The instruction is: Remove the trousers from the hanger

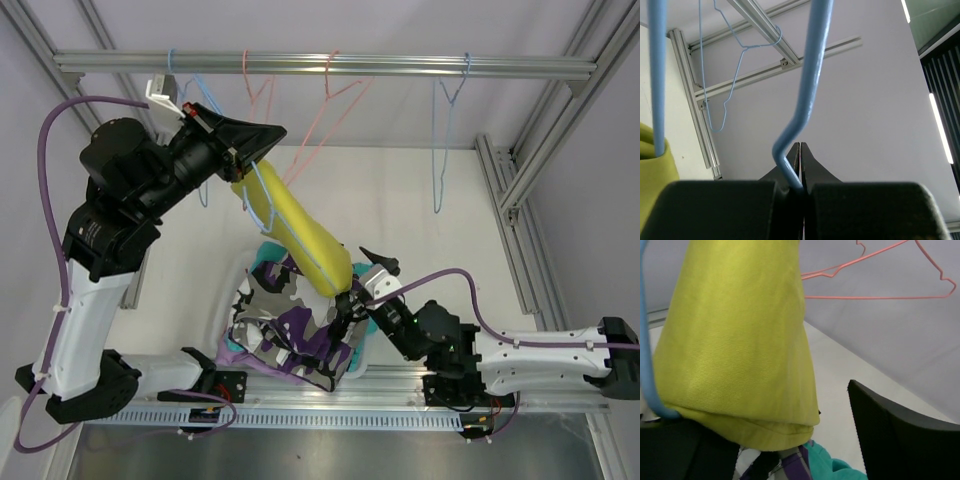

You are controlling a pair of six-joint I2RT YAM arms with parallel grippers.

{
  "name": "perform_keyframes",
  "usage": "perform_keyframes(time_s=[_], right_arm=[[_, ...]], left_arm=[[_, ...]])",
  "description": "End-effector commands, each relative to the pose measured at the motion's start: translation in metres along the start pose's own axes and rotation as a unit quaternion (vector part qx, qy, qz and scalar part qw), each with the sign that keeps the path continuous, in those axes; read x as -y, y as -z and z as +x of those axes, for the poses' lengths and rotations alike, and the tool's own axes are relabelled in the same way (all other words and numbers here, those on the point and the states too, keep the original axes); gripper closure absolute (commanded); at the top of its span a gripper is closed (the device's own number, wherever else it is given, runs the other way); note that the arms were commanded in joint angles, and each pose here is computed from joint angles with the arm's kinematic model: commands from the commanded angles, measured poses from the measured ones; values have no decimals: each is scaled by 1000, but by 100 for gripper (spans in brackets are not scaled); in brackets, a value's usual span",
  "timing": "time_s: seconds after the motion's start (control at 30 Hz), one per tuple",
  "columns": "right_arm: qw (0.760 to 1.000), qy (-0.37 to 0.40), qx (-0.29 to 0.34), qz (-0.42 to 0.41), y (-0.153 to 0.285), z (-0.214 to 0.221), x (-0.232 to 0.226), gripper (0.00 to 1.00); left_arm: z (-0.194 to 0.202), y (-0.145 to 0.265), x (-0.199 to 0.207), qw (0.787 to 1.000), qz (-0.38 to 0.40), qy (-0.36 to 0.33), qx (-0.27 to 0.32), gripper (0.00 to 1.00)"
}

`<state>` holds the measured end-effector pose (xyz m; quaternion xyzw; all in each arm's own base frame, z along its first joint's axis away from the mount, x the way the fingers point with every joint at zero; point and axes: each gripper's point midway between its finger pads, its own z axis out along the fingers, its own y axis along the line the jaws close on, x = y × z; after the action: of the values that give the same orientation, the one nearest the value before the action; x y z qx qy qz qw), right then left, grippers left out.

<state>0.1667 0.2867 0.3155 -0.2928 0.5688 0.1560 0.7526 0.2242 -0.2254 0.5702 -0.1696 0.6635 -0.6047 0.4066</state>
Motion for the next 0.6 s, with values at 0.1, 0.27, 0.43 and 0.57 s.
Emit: perform_keyframes(time_s=[0.1,0.27,0.43,0.57], right_arm=[[994,-81,65,-18,-23,-39,13,48],[991,-97,80,-36,-27,-54,18,93],[986,-118,94,-64,-19,-87,22,100],[978,-143,124,-81,1,-132,38,100]], left_arm=[[-1,25,35,998,69,-8,1,99],[-1,24,24,998,57,-13,6,99],[-2,21,6,999,37,-26,19,99],[-5,18,-14,998,13,-43,35,99]])
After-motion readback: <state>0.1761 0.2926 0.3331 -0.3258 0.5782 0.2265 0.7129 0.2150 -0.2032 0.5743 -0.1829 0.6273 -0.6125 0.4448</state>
